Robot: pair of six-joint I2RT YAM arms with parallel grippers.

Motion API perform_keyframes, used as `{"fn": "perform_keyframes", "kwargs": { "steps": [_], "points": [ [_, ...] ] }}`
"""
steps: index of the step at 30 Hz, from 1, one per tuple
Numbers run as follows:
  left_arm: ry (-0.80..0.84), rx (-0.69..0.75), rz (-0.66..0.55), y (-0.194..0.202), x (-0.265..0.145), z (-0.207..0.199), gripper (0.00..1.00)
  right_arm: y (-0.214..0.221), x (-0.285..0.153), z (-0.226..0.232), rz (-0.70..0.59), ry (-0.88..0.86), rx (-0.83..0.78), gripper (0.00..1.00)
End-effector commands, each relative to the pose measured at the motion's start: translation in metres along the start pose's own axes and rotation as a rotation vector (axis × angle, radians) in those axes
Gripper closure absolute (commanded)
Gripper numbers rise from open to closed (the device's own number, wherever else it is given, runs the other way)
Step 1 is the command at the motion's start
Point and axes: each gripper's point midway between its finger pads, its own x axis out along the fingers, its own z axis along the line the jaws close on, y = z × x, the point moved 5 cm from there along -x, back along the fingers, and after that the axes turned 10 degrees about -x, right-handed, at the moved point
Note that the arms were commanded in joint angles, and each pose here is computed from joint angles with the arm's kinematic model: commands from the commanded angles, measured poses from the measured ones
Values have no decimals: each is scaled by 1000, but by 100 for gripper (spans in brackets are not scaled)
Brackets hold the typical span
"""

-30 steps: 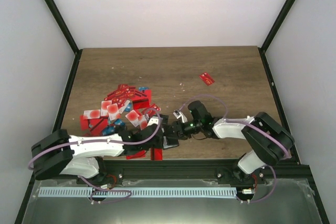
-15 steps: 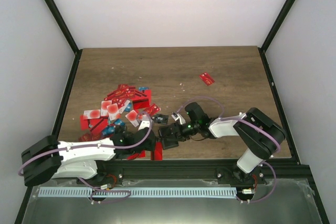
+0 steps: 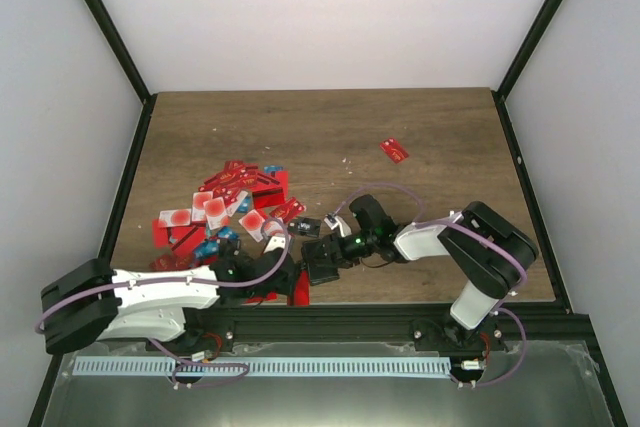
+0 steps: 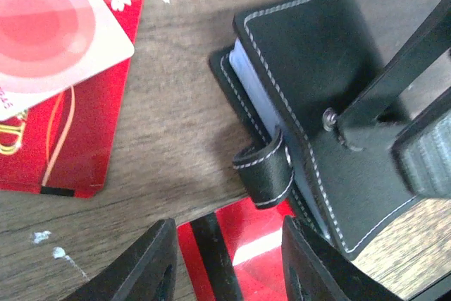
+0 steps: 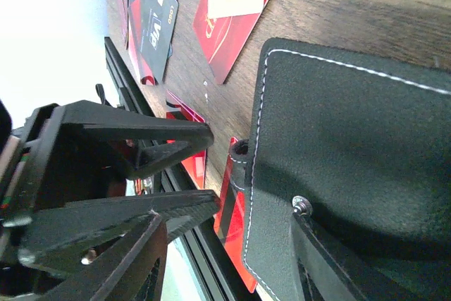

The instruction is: Put the credit cards into the card holder

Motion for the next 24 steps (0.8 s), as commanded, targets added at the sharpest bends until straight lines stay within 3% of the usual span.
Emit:
{"fn": "perform_keyframes", "kwargs": {
  "steps": [1, 8, 15, 20, 24],
  "points": [
    [-11, 15, 34, 10, 6, 2, 55, 6, 4, -19, -3, 96, 11, 50],
    [-20, 32, 19, 9, 15, -4, 50, 8, 4, -19, 6, 95, 9, 50],
    [-179, 7, -75, -5, 22, 7, 45, 12, 3, -21, 13, 105, 10, 50],
    [-258, -56, -157, -12, 10, 24, 46, 15, 3, -25, 23, 121, 17, 50],
    [-215, -107, -218, -19, -7, 28, 47, 13, 5, -25, 25, 115, 16, 50]
  ]
}}
